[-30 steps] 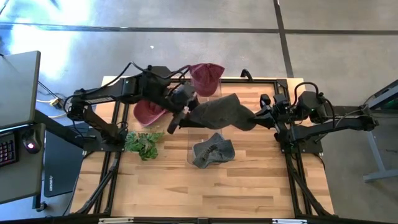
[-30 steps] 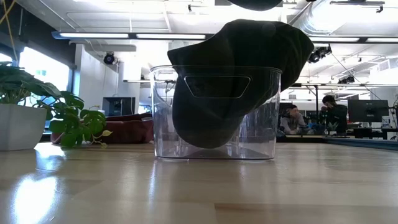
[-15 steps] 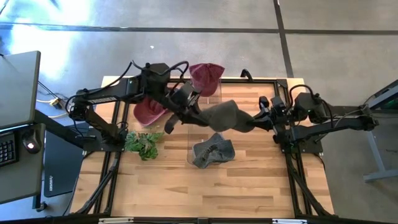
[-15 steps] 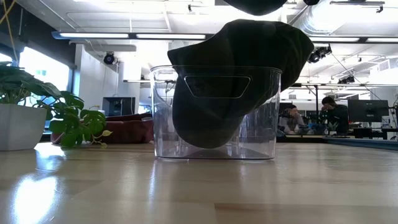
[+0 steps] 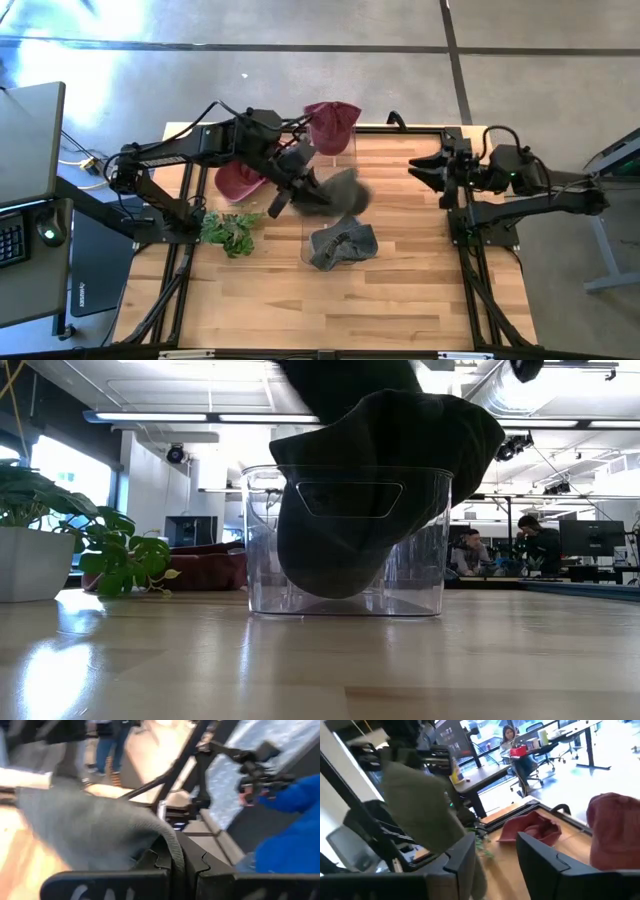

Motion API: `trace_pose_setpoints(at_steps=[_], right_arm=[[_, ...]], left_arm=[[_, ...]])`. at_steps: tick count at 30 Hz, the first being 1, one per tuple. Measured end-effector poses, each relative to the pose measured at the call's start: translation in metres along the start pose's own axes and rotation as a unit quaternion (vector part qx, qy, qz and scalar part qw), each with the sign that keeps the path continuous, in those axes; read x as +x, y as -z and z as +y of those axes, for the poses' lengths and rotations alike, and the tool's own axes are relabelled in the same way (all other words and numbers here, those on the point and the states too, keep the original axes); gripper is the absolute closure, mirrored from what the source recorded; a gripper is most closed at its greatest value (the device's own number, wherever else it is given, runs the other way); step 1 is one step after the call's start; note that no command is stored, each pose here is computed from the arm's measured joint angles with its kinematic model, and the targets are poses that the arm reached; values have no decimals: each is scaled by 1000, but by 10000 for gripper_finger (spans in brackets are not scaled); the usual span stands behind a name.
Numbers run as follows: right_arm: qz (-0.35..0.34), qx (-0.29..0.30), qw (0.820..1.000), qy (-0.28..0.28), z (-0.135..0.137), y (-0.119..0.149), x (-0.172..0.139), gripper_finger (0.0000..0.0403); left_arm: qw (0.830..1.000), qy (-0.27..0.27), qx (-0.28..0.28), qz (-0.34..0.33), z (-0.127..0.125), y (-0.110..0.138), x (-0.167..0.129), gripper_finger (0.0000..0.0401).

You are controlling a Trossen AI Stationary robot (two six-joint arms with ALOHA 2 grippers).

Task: Pick & Place hat
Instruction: Put the black cap into the bottom transparent bin

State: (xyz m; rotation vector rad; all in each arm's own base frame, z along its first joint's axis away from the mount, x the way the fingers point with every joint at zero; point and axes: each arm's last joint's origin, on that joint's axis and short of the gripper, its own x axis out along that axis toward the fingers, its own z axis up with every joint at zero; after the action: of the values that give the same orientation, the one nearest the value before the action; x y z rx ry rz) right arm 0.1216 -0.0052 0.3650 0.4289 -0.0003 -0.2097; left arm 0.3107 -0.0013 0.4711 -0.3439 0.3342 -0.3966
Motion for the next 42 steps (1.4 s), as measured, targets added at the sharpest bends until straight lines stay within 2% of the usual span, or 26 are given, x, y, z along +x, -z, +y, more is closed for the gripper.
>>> trace_pose_setpoints(at_steps=[7,17,20,25,28,32,35,39,42], right_arm=[[15,48,998,-49,2,-1,-9,254],[44,53,995,-75,4,3,-3,254],[48,53,994,-82,6,4,-3,254],[55,60,992,-94,10,5,-4,254],[61,68,990,-103,12,6,-5,254],[62,68,990,-105,15,8,-6,254],[57,67,991,-97,16,8,-7,254],[54,66,992,-89,17,9,-7,254],[52,65,993,-82,16,9,-7,254]], left_arm=[[998,-58,5,25,5,7,-1,401],[983,-135,104,69,11,15,-2,401],[975,-154,134,84,21,18,12,401],[973,-118,108,167,43,42,49,401],[951,-142,122,245,51,61,61,401],[927,-188,154,287,60,72,71,401],[924,-204,179,270,60,66,69,401],[891,-268,233,283,63,65,66,401],[876,-268,273,294,63,64,65,401]])
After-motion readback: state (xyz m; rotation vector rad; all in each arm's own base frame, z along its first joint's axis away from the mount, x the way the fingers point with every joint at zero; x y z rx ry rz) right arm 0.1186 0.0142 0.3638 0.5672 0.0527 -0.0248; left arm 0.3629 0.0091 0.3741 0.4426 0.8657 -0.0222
